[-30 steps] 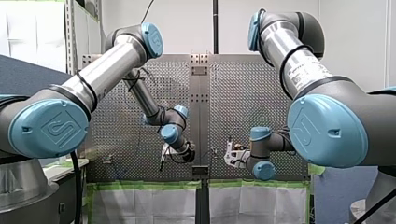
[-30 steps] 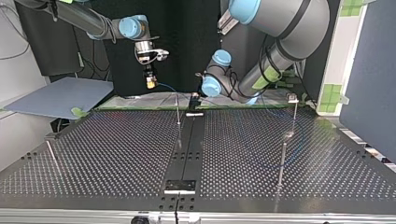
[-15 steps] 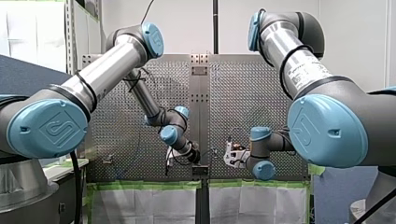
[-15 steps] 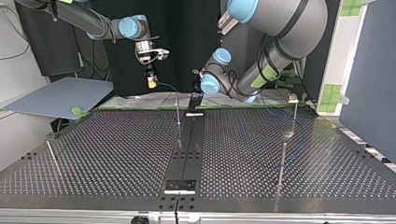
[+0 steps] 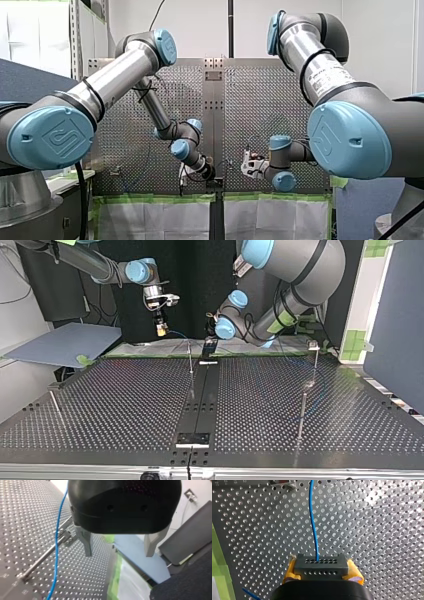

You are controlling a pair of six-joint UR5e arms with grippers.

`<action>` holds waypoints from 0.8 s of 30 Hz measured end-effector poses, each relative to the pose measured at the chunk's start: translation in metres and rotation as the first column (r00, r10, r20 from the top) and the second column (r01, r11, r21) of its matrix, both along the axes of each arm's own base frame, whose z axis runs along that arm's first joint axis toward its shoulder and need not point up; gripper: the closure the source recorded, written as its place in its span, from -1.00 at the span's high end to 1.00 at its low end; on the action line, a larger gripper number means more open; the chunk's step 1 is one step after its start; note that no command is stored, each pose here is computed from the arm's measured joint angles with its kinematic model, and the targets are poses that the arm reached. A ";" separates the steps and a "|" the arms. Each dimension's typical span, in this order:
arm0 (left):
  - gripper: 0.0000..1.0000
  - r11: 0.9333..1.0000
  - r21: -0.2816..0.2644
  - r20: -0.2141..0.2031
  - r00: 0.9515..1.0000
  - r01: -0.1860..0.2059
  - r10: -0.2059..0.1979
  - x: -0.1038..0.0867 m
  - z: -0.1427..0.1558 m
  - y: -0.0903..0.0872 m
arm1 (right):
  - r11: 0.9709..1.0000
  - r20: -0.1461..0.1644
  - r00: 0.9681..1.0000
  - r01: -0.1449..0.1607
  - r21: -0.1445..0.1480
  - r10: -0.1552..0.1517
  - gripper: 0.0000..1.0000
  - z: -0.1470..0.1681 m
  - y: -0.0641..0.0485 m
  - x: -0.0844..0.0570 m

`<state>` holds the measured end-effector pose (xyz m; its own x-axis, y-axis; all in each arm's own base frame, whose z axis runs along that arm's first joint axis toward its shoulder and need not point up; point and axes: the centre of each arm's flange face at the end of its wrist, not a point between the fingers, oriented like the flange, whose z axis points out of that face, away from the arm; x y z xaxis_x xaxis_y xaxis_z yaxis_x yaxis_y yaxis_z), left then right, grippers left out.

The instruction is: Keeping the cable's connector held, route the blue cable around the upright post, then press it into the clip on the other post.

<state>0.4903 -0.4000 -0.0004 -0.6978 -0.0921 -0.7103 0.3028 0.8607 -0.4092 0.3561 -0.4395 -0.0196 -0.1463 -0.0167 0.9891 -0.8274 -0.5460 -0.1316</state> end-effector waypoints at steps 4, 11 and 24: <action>1.00 0.999 -0.009 -0.004 0.999 -0.045 0.045 0.002 0.000 0.002 | 1.000 0.014 1.000 -0.018 0.007 0.018 -1.00 0.000 -0.001 0.000; 1.00 0.993 0.004 -0.019 0.993 -0.117 0.117 0.004 -0.001 0.008 | 0.998 0.041 0.998 -0.049 0.029 0.048 -1.00 -0.002 -0.003 -0.001; 1.00 0.987 0.094 0.108 0.987 -0.130 0.120 0.004 0.001 0.001 | 0.991 -0.003 0.998 -0.061 0.116 0.062 -1.00 -0.035 -0.010 -0.005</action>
<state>0.4944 -0.3994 0.0004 -0.6090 -0.0988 -0.7870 0.2260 0.9295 -0.2916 0.3506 -0.4496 -0.0544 -0.1350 -0.1402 0.9809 -0.7937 -0.5773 -0.1918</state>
